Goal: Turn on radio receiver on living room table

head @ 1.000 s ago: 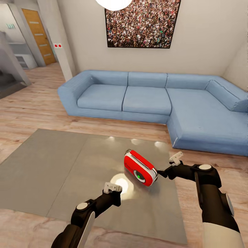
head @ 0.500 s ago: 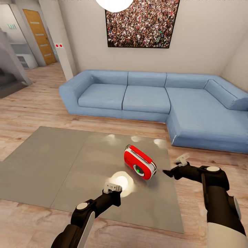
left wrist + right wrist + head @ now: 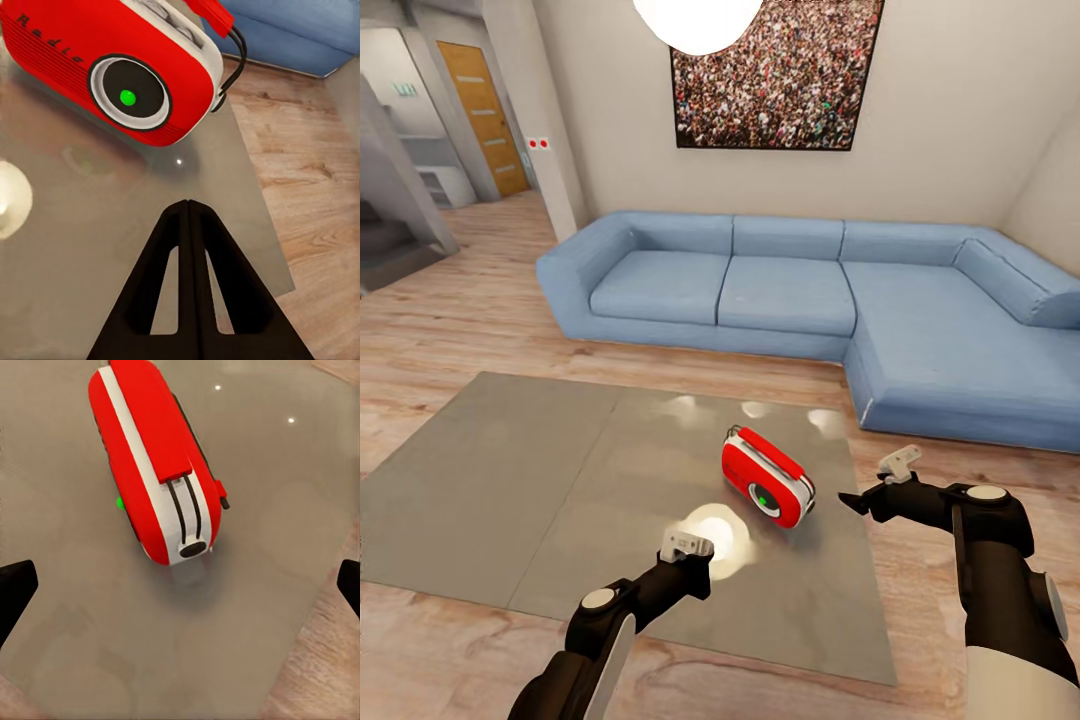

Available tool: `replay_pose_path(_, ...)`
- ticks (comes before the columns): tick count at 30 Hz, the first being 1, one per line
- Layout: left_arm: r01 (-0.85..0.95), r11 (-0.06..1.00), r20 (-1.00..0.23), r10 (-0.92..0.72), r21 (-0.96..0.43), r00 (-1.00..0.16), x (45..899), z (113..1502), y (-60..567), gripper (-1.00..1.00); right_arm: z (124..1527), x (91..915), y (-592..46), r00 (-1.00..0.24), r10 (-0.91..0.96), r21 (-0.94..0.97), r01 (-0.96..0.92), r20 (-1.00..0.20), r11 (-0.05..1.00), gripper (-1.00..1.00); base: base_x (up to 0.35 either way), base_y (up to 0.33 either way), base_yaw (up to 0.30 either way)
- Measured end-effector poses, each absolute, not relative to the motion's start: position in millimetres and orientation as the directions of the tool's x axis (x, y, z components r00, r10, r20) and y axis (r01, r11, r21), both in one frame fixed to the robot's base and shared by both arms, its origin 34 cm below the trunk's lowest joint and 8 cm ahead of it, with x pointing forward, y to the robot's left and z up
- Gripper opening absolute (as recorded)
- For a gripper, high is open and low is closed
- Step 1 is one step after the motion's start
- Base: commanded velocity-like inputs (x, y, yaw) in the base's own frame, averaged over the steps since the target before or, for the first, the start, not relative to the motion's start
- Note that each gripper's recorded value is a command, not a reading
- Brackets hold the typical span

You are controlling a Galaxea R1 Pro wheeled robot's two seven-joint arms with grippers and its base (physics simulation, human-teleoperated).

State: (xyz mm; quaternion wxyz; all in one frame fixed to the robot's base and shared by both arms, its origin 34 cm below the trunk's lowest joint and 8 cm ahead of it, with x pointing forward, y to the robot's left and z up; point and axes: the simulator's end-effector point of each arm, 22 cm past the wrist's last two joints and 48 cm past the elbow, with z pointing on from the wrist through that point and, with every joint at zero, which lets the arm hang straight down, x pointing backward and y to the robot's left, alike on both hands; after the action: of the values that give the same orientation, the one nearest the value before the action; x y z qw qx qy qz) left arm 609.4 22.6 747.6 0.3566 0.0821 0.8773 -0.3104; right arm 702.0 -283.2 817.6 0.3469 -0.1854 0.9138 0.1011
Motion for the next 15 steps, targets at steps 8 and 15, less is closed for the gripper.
replay_pose_path(8, 0.374, 0.793, -0.684, -0.073, -0.482, -0.726, 610, 753, 22, -1.0, 815, 696, -308, -0.717, -0.284, 0.002, -0.37, -0.637, 0.929, 1.0, 0.0, 0.0, 0.088)
replay_pose_path(15, 0.382, 0.81, -0.68, -0.027, -0.444, -0.733, 608, 750, 46, -1.0, 800, 662, -379, -0.758, -0.221, -0.049, -0.244, -0.613, 0.969, 1.0, 0.0, 0.0, 0.091)
